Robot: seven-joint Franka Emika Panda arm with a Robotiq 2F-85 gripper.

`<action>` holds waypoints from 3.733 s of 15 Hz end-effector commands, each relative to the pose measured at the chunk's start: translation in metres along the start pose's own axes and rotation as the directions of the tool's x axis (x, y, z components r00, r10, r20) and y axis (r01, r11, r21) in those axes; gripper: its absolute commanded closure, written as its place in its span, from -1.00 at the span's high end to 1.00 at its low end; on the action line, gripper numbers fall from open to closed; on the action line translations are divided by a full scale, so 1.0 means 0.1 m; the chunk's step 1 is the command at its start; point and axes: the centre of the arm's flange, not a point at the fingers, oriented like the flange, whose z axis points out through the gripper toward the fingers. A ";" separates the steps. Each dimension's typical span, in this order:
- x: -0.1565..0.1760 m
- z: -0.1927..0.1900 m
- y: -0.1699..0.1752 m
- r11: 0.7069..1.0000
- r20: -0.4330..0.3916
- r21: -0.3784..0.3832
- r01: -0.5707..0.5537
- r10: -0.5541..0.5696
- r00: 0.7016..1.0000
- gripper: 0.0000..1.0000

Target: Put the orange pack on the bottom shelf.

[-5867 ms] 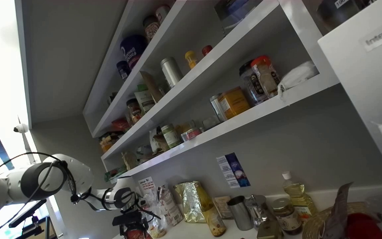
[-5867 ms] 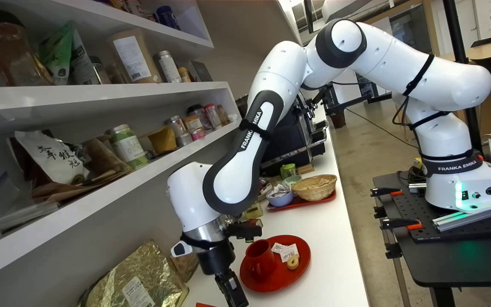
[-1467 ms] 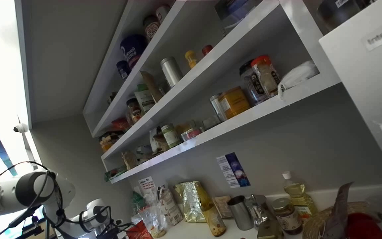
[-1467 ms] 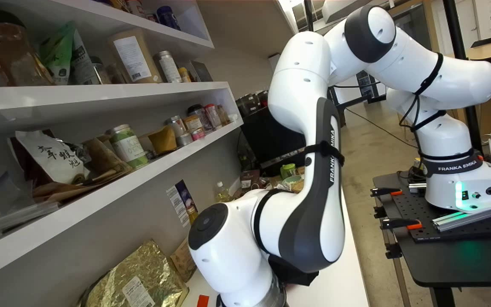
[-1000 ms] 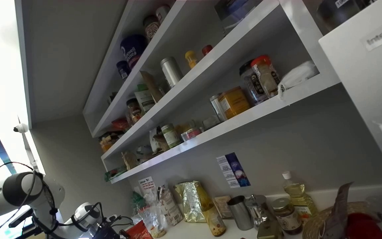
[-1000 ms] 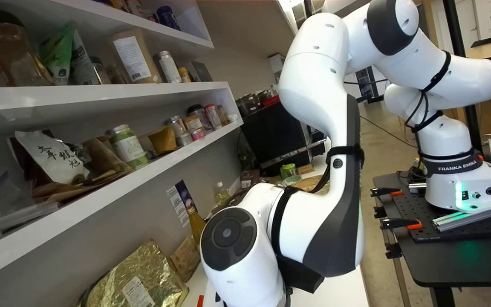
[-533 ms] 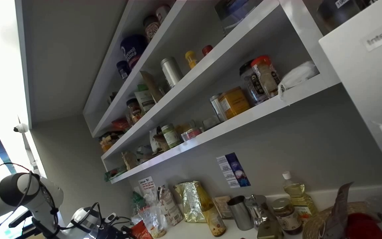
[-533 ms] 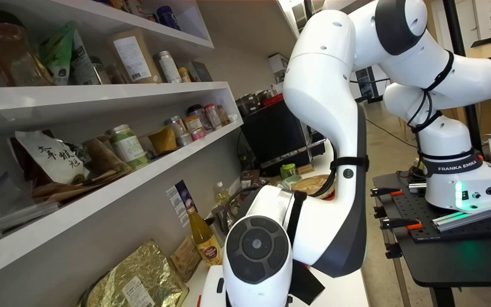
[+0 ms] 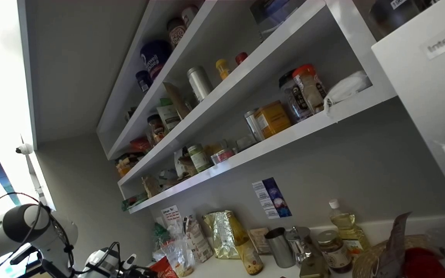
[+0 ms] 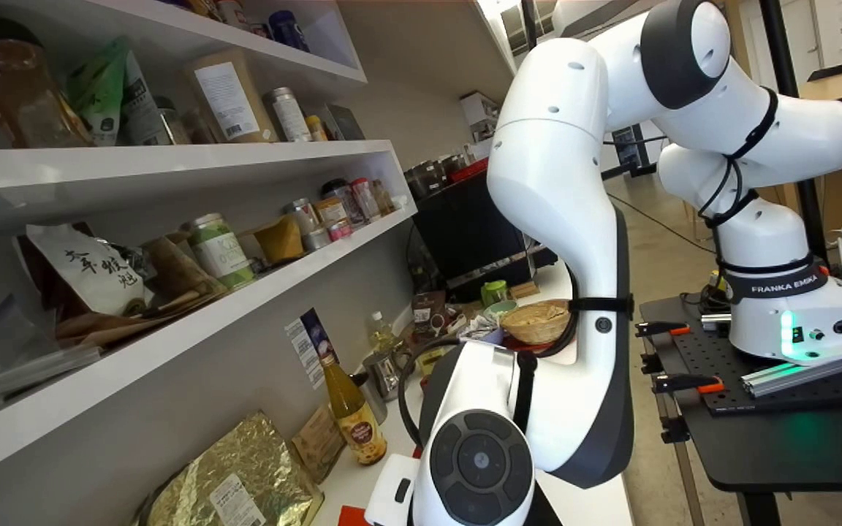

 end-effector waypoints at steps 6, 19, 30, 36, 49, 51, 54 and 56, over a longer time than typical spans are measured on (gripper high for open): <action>0.26 -0.15 -0.22 0.977 -0.256 -0.056 -0.204 0.183 0.949 1.00; 0.22 -0.03 -0.33 0.961 -0.316 -0.022 -0.277 0.256 0.914 -0.89; 0.19 -0.61 0.27 0.971 -0.301 0.020 -0.240 0.235 0.924 -0.99; -0.01 -1.15 1.18 0.978 -0.198 0.093 -0.187 0.202 0.959 -0.99; -1.41 -1.31 3.27 0.985 0.009 0.033 -0.168 0.168 0.986 -0.99; -1.59 -1.29 3.56 0.988 0.008 0.019 -0.153 0.153 0.988 -0.99; -1.81 -1.29 3.96 0.993 0.015 0.001 -0.120 0.120 0.993 -0.99; -1.95 -1.26 4.24 0.997 0.012 0.019 -0.076 0.076 0.997 -0.99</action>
